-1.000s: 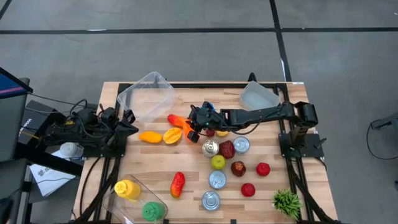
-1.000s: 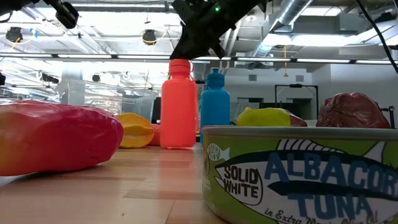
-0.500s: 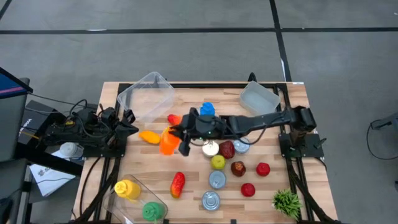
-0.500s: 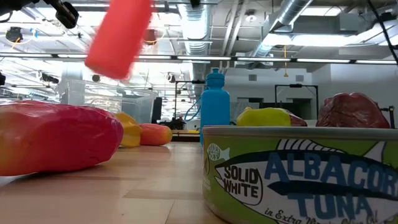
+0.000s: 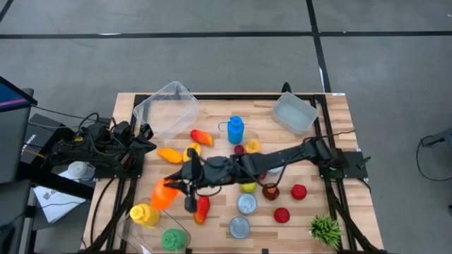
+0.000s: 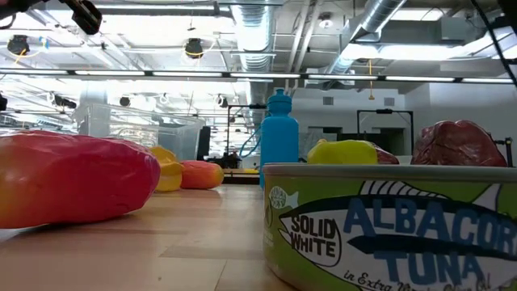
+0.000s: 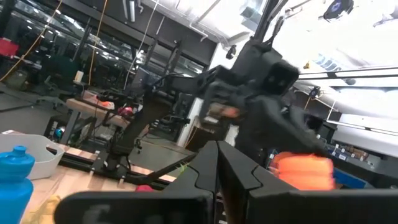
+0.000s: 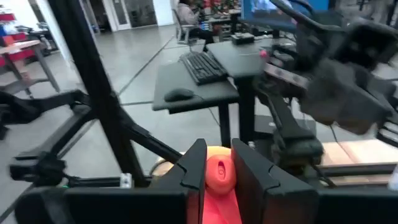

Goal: Pick & Place Food Item
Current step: Put the orange water bottle into the transparent bin

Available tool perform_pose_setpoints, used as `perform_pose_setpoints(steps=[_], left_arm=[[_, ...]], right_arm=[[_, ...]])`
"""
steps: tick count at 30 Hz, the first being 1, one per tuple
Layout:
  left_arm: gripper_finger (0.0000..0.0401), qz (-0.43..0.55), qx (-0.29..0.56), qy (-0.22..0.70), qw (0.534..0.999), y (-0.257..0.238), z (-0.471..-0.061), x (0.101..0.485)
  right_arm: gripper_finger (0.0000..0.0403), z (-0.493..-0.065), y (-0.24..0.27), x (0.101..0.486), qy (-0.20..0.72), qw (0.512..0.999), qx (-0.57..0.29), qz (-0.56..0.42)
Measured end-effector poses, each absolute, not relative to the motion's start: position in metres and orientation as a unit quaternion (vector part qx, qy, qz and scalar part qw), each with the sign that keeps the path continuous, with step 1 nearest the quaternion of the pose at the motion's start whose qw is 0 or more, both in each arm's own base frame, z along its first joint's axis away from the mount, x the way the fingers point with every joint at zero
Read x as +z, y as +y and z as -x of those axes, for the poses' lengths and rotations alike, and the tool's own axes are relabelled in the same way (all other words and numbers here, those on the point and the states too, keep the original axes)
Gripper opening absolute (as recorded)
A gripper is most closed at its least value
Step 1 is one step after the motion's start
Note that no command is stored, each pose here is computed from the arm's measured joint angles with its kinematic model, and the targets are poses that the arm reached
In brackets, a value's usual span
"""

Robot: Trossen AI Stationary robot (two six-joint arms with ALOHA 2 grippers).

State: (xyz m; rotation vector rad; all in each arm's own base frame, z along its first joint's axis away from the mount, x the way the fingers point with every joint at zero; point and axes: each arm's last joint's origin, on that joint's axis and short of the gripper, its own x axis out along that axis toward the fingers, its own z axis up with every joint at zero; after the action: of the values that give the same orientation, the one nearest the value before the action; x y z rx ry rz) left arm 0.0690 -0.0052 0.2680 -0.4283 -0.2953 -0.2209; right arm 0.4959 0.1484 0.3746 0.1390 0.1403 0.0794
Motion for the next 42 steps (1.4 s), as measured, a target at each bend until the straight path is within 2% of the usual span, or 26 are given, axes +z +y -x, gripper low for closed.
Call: perform_pose_setpoints(steps=[10,24,42], left_arm=[[0.0000,0.212,-0.110,-0.150,0.959,-0.005,-0.069,0.269],[0.0000,0.211,-0.110,-0.150,0.960,-0.005,-0.069,0.269],[0.0000,0.213,-0.106,-0.133,0.962,-0.005,-0.075,0.267]], right_arm=[[0.0047,-0.494,0.174,0.373,0.054,0.993,0.065,-0.083],[0.0048,-0.524,0.187,0.316,0.066,0.989,0.081,-0.108],[0.0050,-0.528,0.179,0.309,0.096,0.986,0.093,-0.098]])
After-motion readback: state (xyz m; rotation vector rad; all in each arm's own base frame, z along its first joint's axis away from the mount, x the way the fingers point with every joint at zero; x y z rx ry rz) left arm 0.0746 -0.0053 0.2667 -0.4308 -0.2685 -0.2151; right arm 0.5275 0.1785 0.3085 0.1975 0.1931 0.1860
